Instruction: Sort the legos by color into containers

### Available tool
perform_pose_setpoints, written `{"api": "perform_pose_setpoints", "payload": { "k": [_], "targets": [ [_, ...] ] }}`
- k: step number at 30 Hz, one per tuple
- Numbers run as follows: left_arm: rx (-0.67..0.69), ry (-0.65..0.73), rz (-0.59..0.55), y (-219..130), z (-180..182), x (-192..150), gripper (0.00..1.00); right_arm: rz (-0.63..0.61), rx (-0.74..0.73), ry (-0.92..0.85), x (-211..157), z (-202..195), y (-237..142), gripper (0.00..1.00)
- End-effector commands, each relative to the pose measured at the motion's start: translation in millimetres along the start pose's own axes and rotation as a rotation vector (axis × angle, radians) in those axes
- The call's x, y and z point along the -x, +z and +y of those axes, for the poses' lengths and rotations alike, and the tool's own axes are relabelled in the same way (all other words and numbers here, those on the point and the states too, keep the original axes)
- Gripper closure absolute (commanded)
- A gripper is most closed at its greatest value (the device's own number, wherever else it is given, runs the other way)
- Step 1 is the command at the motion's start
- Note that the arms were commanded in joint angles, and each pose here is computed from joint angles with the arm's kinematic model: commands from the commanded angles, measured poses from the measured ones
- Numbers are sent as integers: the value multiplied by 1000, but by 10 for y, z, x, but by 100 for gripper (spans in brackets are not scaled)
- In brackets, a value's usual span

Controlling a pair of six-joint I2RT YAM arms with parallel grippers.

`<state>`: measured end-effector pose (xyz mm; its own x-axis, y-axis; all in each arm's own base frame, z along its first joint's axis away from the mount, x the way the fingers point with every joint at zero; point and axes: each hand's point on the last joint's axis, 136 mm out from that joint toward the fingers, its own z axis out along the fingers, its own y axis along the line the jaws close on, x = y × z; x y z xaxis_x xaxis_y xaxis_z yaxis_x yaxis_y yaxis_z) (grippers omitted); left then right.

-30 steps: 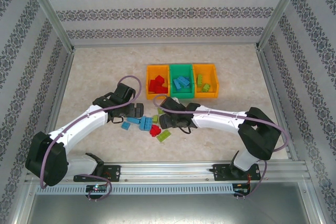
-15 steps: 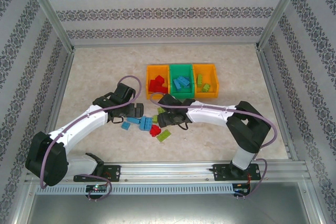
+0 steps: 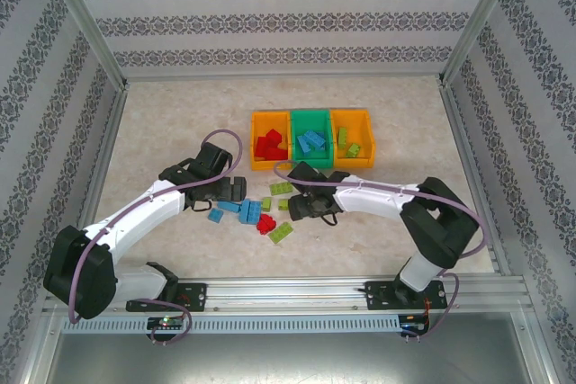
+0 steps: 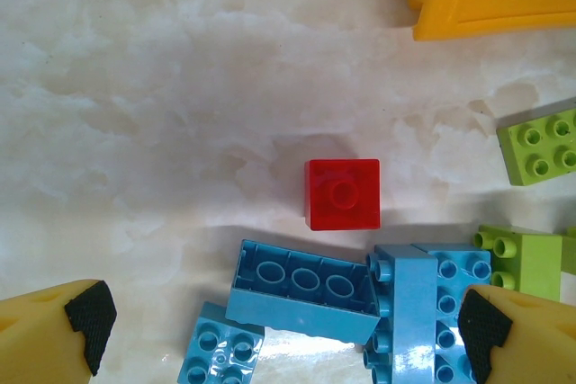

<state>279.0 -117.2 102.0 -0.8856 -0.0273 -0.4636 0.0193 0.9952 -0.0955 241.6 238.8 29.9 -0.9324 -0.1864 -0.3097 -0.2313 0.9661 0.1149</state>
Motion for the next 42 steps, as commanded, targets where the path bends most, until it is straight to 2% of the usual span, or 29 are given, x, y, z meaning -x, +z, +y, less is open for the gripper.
{"api": "perform_pose_setpoints", "payload": {
  "k": [1,10,14,19,35,42],
  "targets": [
    [7,-19,-6,34,28,16,0,-43,7,-20,53,-39,-161,26],
    [6,-25,-4,46,37,-14,0,-85,106,-6,220,180,-277,18],
    [9,-23,-4,43,46,-21,1,-39,116,-20,230,317,-182,16],
    [10,-25,-6,41,54,-32,0,-5,103,1,189,452,-44,13],
    [15,-20,-4,76,83,-88,1,3,68,104,209,504,93,8],
    [25,-12,-4,83,101,-96,0,6,11,125,236,450,153,11]
  ]
}}
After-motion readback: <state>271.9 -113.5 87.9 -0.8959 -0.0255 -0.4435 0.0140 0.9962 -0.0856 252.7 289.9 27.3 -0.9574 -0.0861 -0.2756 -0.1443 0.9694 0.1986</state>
